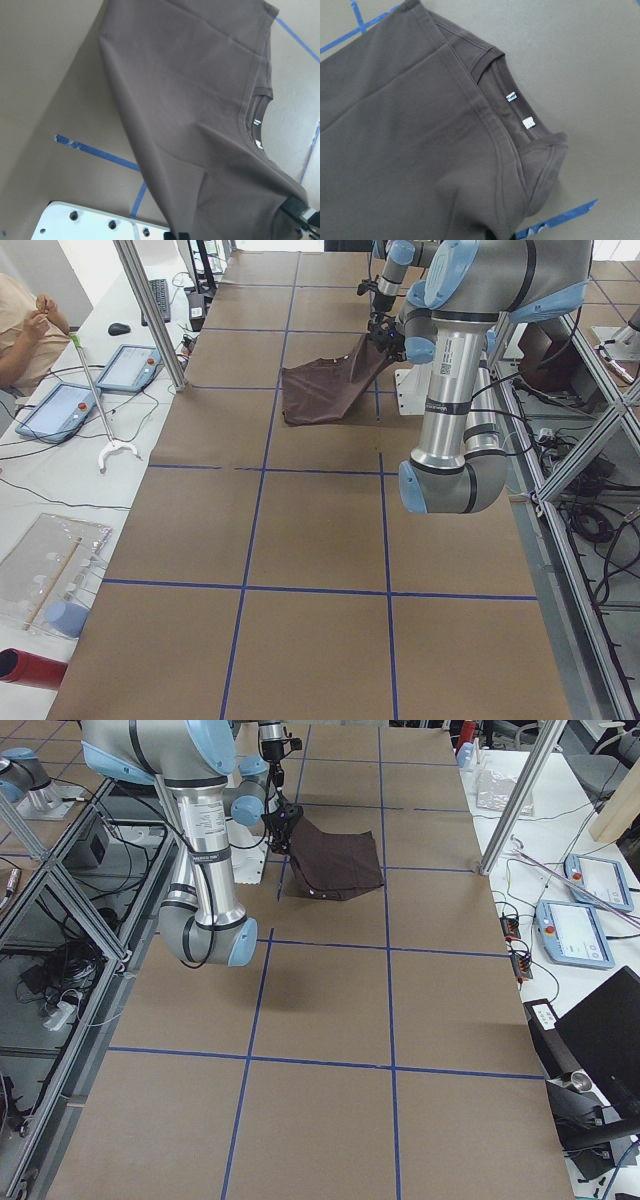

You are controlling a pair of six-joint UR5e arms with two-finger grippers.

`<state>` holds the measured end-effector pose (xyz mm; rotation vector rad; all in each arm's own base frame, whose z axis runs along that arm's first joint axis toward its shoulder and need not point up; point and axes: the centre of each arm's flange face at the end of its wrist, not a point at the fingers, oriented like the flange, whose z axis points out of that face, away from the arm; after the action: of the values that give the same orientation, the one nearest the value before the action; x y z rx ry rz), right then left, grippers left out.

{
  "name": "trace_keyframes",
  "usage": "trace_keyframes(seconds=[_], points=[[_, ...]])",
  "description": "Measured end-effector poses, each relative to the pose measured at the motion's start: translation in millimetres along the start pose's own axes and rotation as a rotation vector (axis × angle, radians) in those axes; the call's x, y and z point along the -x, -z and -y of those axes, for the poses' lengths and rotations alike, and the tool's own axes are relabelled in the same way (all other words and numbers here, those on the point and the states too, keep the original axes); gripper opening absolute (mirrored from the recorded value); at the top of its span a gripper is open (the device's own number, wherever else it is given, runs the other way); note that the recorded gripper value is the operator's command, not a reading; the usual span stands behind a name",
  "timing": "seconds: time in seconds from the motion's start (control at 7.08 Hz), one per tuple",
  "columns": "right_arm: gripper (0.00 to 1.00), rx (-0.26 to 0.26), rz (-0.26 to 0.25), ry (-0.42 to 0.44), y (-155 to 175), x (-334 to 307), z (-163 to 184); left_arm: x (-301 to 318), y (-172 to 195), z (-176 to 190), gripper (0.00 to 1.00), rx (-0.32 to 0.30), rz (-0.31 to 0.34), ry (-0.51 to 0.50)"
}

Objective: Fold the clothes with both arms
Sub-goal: 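Lift the near edge with both grippers and fold it toward the far edge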

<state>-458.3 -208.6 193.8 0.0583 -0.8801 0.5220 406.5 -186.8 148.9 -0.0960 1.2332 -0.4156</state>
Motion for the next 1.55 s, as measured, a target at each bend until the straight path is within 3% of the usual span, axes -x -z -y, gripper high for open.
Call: trace_keyframes(seconds=[0.57,0.85,1.27,1.55], points=[[0.0,-0.121,-0.023,-0.041,-44,63,59,-18,-19,87,0.0,-0.169,0.038,-0.119],[0.0,-0.156,0.005,-0.051,-75,81,87,-31,-46,131,0.0,-0.244,0.078,-0.141],[0.0,-0.192,-0.018,-0.052,-115,113,119,-26,-100,196,0.0,-0.321,0.115,-0.163],[0.0,-0.203,-0.018,-0.056,-144,125,135,-12,-129,222,0.0,-0.34,0.131,-0.172]])
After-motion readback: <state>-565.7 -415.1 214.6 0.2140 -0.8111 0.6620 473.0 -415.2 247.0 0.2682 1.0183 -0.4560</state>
